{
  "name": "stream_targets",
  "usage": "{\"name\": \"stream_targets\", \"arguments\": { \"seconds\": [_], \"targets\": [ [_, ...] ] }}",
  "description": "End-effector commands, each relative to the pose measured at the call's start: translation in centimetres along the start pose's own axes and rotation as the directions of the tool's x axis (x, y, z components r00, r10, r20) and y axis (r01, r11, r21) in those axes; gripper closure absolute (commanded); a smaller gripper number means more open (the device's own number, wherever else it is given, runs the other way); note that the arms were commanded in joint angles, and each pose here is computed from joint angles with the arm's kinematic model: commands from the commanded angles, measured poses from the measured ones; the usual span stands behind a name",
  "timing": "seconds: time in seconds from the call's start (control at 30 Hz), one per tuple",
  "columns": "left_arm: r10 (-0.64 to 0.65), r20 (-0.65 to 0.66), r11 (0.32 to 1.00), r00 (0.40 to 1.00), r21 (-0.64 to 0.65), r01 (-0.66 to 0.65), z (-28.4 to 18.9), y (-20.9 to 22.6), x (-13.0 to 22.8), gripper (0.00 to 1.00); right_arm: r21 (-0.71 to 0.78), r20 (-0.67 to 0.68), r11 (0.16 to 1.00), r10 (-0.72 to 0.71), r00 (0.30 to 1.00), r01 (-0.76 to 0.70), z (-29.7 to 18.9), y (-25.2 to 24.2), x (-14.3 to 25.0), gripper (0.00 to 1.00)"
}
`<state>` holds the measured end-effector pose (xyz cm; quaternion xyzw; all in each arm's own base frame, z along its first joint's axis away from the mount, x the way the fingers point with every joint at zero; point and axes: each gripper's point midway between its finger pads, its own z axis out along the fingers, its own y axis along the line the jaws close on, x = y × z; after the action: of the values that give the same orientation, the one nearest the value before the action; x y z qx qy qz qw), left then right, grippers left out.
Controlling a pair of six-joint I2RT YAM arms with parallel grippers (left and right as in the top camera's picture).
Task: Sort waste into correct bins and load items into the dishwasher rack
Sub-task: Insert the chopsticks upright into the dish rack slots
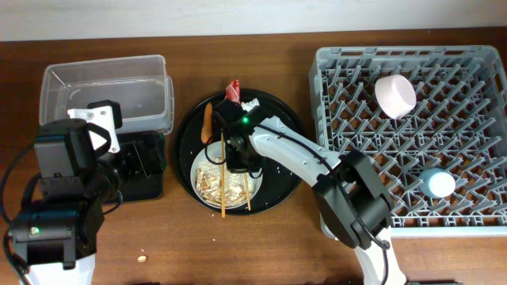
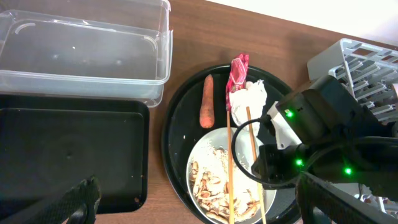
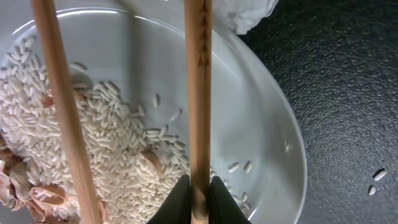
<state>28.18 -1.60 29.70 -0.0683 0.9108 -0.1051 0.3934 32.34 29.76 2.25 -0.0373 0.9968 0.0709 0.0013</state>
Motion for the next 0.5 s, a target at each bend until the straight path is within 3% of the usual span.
{"name": "stream_targets", "arguments": {
  "seconds": [0.0, 0.13, 0.2, 0.3, 0.37, 0.43, 0.47],
  "targets": [
    [0.003, 0.011, 1.000, 1.000, -0.010, -0.003, -0.3, 0.2, -0.3, 0.01, 0.013, 0.020, 1.000, -0.003, 1.000, 0.003, -0.5, -0.7, -0.4, 0.96],
    [0.002, 0.005, 1.000, 1.000, -0.011, -0.002, -0.3, 0.2, -0.1, 0.01, -0.101, 0.244, 0.994, -0.003, 0.970, 0.029, -12.2, -3.1, -3.5, 0.96],
    [0.002, 0.005, 1.000, 1.000, -0.011, -0.002, -0.3, 0.2, -0.1, 0.01, -0.089, 0.367, 0.995, 0.065, 0.928, -0.034, -18.4, -9.6, -5.2, 0.96],
    [0.002, 0.005, 1.000, 1.000, -0.011, -0.002, -0.3, 0.2, -0.1, 0.01, 0.134, 0.337, 0.957, 0.202, 0.919, -0.259, -18.1, -21.8, -5.3, 0.96],
    [0.002, 0.005, 1.000, 1.000, -0.011, -0.002, -0.3, 0.2, -0.1, 0.01, 0.141, 0.255, 0.966, 0.177, 0.951, -0.217, -15.9, -23.9, -5.1, 0.96],
    [0.002, 0.004, 1.000, 1.000, -0.011, -0.002, -0.3, 0.2, -0.1, 0.01, 0.143, 0.196, 0.975, 0.141, 0.970, -0.170, -13.4, -22.9, -4.2, 0.95],
    [0.002, 0.004, 1.000, 1.000, -0.011, -0.002, -0.3, 0.2, -0.1, 0.01, 0.166, 0.197, 0.980, 0.076, 0.978, -0.109, -12.3, -21.5, -4.2, 0.53]
  ]
}}
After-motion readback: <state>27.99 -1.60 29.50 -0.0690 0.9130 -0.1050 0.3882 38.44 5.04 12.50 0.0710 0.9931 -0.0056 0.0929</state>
